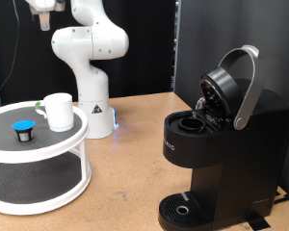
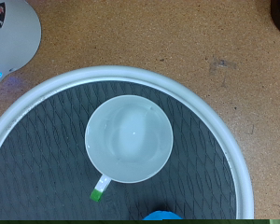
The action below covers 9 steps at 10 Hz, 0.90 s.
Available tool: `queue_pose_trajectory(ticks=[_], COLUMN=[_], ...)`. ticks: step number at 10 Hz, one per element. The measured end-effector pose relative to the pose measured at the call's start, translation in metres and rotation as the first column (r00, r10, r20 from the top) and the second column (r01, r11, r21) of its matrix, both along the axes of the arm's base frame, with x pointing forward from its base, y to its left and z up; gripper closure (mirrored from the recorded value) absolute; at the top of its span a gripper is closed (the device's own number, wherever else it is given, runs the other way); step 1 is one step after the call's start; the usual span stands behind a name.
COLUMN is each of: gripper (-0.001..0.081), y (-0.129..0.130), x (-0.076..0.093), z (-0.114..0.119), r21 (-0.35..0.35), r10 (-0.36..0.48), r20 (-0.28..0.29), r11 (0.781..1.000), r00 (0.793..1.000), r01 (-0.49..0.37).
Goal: Make a cup of coffee with the keurig machine
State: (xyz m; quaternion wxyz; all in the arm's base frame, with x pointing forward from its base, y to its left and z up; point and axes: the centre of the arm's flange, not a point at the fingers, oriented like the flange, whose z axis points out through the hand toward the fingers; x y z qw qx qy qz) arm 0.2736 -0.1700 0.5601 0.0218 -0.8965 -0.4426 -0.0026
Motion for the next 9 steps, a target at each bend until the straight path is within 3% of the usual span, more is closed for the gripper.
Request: queue_pose_trajectory(ticks=[5, 9], gripper=[0.0001, 0.0001], y=[-0.014, -0.035], x=[0.008, 0.019], z=[-0.019, -0.031], r21=[-0.054, -0.053], r10=[0.034, -0.001], r20=[-0.011, 0.032], r11=[0.998, 0.999], r00=[0.999, 0.999], r01=[-0.034, 0.003])
